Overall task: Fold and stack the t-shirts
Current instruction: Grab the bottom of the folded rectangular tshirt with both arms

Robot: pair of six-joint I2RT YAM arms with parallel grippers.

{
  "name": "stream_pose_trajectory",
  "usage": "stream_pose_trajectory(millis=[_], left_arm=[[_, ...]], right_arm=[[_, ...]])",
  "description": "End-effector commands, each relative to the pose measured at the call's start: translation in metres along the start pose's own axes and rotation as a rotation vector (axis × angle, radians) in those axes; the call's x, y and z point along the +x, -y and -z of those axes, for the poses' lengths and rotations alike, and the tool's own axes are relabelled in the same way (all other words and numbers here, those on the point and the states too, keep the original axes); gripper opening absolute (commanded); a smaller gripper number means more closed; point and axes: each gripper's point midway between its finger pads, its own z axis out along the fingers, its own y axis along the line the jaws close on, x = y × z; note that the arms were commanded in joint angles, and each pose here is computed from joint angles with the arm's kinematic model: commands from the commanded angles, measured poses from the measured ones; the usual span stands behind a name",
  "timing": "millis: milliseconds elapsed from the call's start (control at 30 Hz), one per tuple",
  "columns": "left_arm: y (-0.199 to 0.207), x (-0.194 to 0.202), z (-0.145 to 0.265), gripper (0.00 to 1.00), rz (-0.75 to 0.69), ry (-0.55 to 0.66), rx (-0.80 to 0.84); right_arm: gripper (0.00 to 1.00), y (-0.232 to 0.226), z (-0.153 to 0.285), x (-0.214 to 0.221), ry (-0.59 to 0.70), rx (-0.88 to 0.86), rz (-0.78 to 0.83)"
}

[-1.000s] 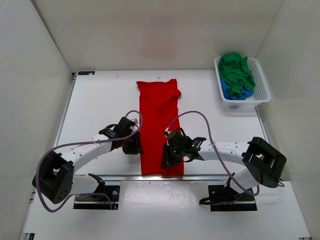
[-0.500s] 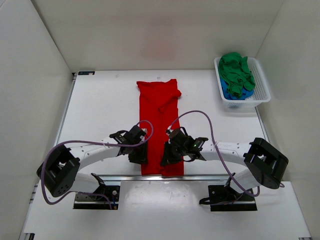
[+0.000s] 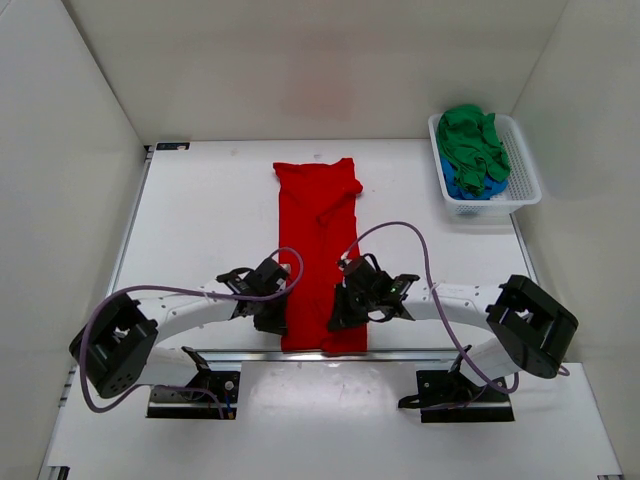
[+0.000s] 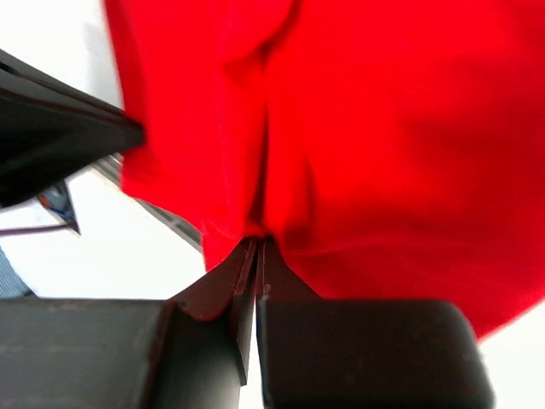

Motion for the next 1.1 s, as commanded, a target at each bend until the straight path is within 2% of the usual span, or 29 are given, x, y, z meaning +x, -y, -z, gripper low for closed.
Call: stream_pose_trajectory(millis=[0,67,133,267,400,500,533,600,667,900,1067], left_arm=[[-0.026,0.013,0.001,0.00,0.012,-0.014,-0.053],[-0.027,0.014,0.003,0.00,0.022,-0.012,-0.049],[-0.024,0.013,0.005,0.00,0.011,-0.008,-0.046],[-0.025,0.017,0.003,0.00,0.002,-0.025,-0.043],[-0.020,0.013,0.007,0.00,0.007,-0.009,-0.031],[-0.023,0.012,0.008,0.00,0.011,-0.006,-0.037],[-0.023,0.014,0.008,0.00,0.010,-0.007,-0.037],[-0.023,0.013,0.008,0.00,0.013,-0.004,-0.027],[-0.025,0.017,0.006,0.00,0.015,-0.013,-0.034],[-0.025,0.017,0.007,0.03,0.021,-0.010,-0.030],[-0.024,0.017,0.008,0.02,0.033,-0.005,-0.024]], right_arm=[[0.00,0.007,0.007,0.005,-0.008,-0.005,0.044],[0.02,0.005,0.009,0.011,-0.033,-0.024,0.083],[0.09,-0.008,0.013,0.013,-0.029,-0.055,0.132],[0.17,-0.024,0.034,-0.004,0.084,-0.086,0.174],[0.27,0.006,0.053,-0.013,0.125,-0.016,0.095],[0.35,0.041,0.060,0.003,0.093,0.066,0.045],[0.41,0.051,0.062,0.005,0.091,0.092,0.014],[0.47,0.065,0.062,0.017,0.076,0.105,-0.013],[0.49,0.067,0.062,0.023,0.070,0.088,-0.043],[0.45,0.063,0.046,0.042,0.014,0.057,-0.054],[0.37,0.052,0.031,0.049,-0.031,0.013,-0.057]])
